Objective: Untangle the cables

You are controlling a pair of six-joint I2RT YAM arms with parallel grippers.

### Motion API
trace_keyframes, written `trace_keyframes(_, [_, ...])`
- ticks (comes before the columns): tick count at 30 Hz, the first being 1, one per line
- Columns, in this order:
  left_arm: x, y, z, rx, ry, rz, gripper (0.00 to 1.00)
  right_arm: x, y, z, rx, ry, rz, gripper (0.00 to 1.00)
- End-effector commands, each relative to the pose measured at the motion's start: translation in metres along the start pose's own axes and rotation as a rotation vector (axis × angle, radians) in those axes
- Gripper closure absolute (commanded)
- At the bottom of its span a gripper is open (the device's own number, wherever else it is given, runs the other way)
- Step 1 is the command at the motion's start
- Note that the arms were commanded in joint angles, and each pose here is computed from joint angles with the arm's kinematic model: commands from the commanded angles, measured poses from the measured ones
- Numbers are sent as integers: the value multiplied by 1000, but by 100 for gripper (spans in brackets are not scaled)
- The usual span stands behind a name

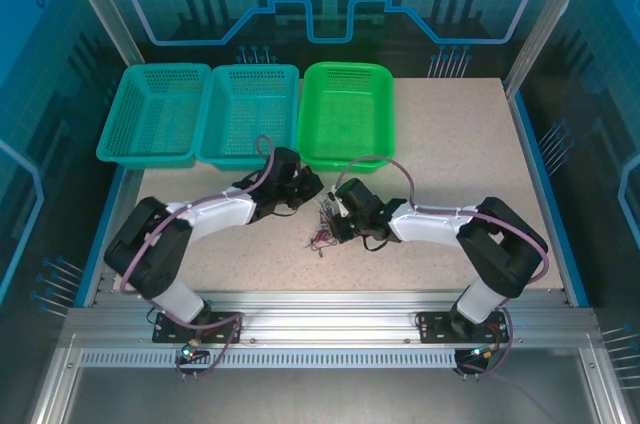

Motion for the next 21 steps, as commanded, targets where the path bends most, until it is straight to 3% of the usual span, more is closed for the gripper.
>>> trace_keyframes(1, [-43, -3, 25, 63, -146, 63, 100, -8, -42, -26, 149, 59, -205, 89])
trace_keyframes(8, [-91, 16, 49, 47, -243, 82, 100, -33, -109, -66, 467, 108, -373, 79])
trace_keyframes(16, [-76, 20, 22, 143, -137, 63, 100, -53, -81, -36, 379, 56, -207, 62])
trace_keyframes(21, [-73, 25, 18, 156, -142, 94, 100, -73, -65, -7, 369, -62, -135, 32])
Point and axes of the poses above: each hand's point on the last joint's axis, 136 mm out from that joint toward the fingers, its own x axis out along the fingers, its own y axis along the line the jaws close on, z = x × y, the point moved 6 cm from there along -x, back along the fingers, and after that the axes turned 6 degrees about -x, right-handed, at the moved point
